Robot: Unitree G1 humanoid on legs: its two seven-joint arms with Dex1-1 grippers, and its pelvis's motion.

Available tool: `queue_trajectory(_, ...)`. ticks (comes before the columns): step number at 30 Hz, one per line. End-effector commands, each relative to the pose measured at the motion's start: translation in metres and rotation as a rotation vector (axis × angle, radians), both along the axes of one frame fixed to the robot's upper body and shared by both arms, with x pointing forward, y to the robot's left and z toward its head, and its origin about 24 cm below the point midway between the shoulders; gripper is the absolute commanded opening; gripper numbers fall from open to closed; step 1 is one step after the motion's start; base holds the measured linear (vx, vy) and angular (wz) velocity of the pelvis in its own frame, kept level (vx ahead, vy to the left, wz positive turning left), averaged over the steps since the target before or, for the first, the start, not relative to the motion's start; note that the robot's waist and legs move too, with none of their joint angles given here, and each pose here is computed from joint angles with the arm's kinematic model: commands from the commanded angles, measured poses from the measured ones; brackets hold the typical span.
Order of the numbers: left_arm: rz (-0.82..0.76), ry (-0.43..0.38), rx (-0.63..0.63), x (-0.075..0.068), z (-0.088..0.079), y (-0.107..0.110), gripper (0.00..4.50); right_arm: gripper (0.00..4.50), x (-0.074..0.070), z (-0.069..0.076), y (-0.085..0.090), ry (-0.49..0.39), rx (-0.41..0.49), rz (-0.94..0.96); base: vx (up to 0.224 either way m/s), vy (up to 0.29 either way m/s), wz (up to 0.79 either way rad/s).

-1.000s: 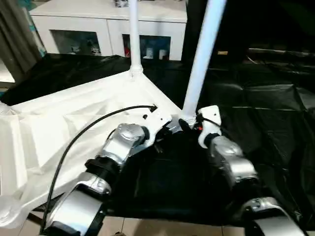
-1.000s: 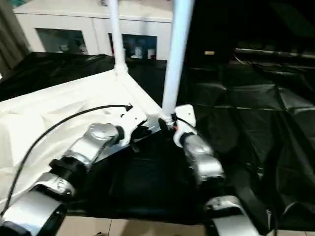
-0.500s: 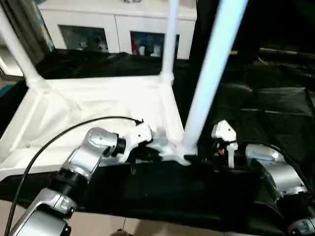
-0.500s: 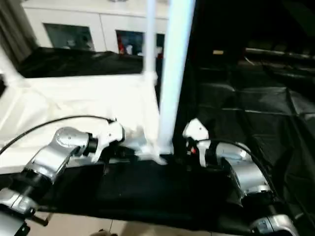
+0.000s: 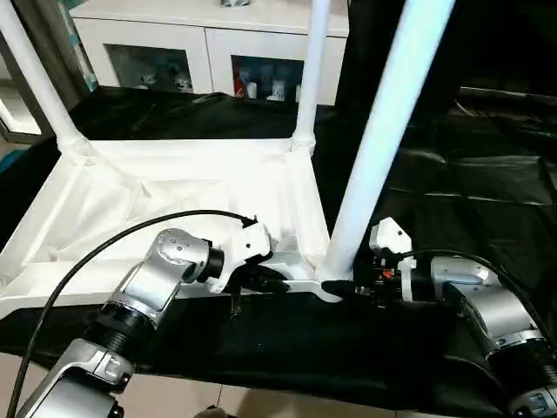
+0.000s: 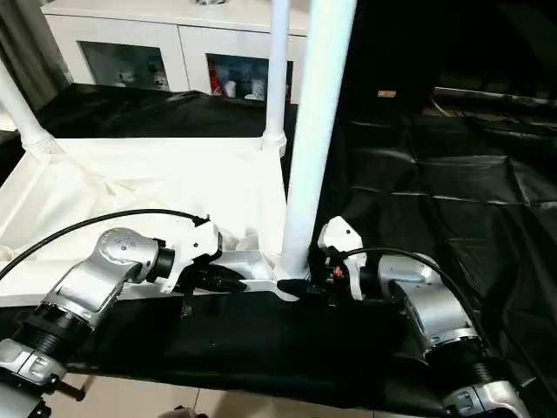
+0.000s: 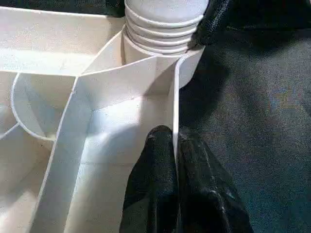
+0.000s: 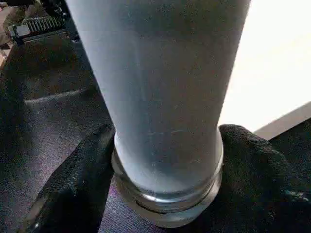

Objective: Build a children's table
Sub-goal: Rotate leg to tighten

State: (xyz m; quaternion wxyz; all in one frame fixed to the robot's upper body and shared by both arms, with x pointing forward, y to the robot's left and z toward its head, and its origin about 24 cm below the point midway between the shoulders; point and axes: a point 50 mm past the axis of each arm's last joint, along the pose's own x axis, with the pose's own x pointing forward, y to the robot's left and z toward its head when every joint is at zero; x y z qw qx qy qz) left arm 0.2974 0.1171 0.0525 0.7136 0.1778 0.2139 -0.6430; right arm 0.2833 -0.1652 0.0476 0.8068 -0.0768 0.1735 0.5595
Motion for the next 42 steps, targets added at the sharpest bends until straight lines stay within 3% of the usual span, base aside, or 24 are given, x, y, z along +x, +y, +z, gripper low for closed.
queue_trajectory(1,-0.054,0.035,-0.018,-0.007,-0.003,-0.007,0.00,3.04,-0.001,0.002,0.001,-0.004,-0.001,0.007,0.000,0.000,0.00)
queue_trajectory(4,-0.051,0.035,-0.015,-0.008,-0.004,-0.007,0.00,2.79,-0.001,0.001,0.002,-0.004,-0.005,0.007,0.000,0.000,0.00)
queue_trajectory(11,0.027,0.003,0.004,-0.001,-0.006,-0.006,0.00,2.73,0.006,-0.004,0.001,-0.028,-0.019,-0.091,0.000,0.000,0.00)
queue_trajectory(13,0.202,-0.048,0.014,0.014,-0.011,-0.008,0.00,2.72,0.017,-0.016,0.000,-0.055,-0.066,-0.274,0.000,0.000,0.00)
queue_trajectory(15,0.228,-0.053,0.011,0.017,-0.011,-0.009,0.00,2.72,0.019,-0.018,0.000,-0.062,-0.075,-0.306,0.000,0.000,0.00)
queue_trajectory(17,0.404,-0.074,0.014,0.031,-0.013,-0.020,0.00,2.72,0.031,-0.032,0.007,-0.039,-0.056,-0.620,0.000,0.000,0.00)
queue_trajectory(20,0.528,-0.103,0.019,0.041,-0.013,-0.034,0.00,2.71,0.038,-0.038,0.016,-0.024,-0.042,-0.870,0.000,0.000,0.00)
queue_trajectory(23,0.560,-0.127,0.040,0.044,-0.015,-0.040,0.00,2.71,0.040,-0.041,0.022,-0.035,-0.057,-0.933,0.000,0.000,0.00)
queue_trajectory(27,0.572,-0.140,0.075,0.045,-0.018,-0.052,0.00,2.71,0.043,-0.039,0.038,-0.054,-0.034,-0.925,0.000,0.000,0.00)
queue_trajectory(28,0.569,-0.141,0.076,0.045,-0.018,-0.053,0.00,3.26,0.044,-0.037,0.041,-0.053,-0.005,-0.914,0.000,0.000,0.00)
queue_trajectory(31,0.543,-0.135,0.071,0.044,-0.019,-0.053,0.00,3.43,0.043,-0.029,0.045,-0.077,0.072,-0.859,0.000,0.000,0.00)
queue_trajectory(33,0.510,-0.158,0.063,0.043,-0.018,-0.051,0.00,3.74,0.044,-0.024,0.043,-0.112,0.082,-0.828,0.000,0.000,0.00)
queue_trajectory(37,0.416,-0.199,0.056,0.040,-0.017,-0.046,0.00,3.74,0.043,-0.016,0.037,-0.126,0.088,-0.680,0.000,0.000,0.00)
queue_trajectory(42,0.316,-0.187,0.054,0.031,-0.019,-0.033,0.00,3.74,0.031,-0.004,0.024,-0.163,0.065,-0.422,0.000,0.000,0.00)
